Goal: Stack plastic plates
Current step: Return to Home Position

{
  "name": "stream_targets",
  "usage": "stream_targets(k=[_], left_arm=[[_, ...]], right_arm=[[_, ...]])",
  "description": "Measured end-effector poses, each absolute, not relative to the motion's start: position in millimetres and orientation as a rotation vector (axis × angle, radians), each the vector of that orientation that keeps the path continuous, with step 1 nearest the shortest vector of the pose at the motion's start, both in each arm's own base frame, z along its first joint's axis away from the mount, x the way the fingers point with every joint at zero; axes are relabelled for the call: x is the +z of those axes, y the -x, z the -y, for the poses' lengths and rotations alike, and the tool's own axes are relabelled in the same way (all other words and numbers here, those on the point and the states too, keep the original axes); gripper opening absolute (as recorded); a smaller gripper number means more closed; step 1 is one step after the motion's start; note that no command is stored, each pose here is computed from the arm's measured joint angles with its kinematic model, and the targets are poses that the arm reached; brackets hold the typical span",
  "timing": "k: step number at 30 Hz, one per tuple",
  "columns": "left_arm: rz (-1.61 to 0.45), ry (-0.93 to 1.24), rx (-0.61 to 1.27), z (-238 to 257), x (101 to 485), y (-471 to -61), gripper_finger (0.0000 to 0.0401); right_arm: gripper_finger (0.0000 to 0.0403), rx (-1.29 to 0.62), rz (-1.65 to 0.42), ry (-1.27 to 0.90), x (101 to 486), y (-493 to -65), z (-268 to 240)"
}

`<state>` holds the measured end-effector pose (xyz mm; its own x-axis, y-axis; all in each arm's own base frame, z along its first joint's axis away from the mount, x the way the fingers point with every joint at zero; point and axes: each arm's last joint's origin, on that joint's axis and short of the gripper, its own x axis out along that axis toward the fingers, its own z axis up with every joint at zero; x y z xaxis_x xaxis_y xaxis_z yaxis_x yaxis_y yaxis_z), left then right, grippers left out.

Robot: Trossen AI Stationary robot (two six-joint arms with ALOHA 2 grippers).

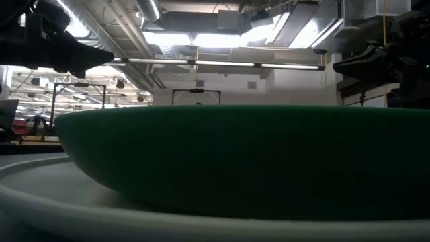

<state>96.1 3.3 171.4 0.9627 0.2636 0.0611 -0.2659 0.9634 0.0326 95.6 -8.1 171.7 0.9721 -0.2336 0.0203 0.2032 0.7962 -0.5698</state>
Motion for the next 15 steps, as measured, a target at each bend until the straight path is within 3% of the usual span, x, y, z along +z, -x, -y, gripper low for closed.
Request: stream_targets(k=[15], left_arm=[[0.061, 0.005, 0.261, -3.2, 171.3, -96.2, 0.0002]], right_arm=[[0.0062, -0.235, -0.052, 0.606, 171.7, -95.6, 8.1]])
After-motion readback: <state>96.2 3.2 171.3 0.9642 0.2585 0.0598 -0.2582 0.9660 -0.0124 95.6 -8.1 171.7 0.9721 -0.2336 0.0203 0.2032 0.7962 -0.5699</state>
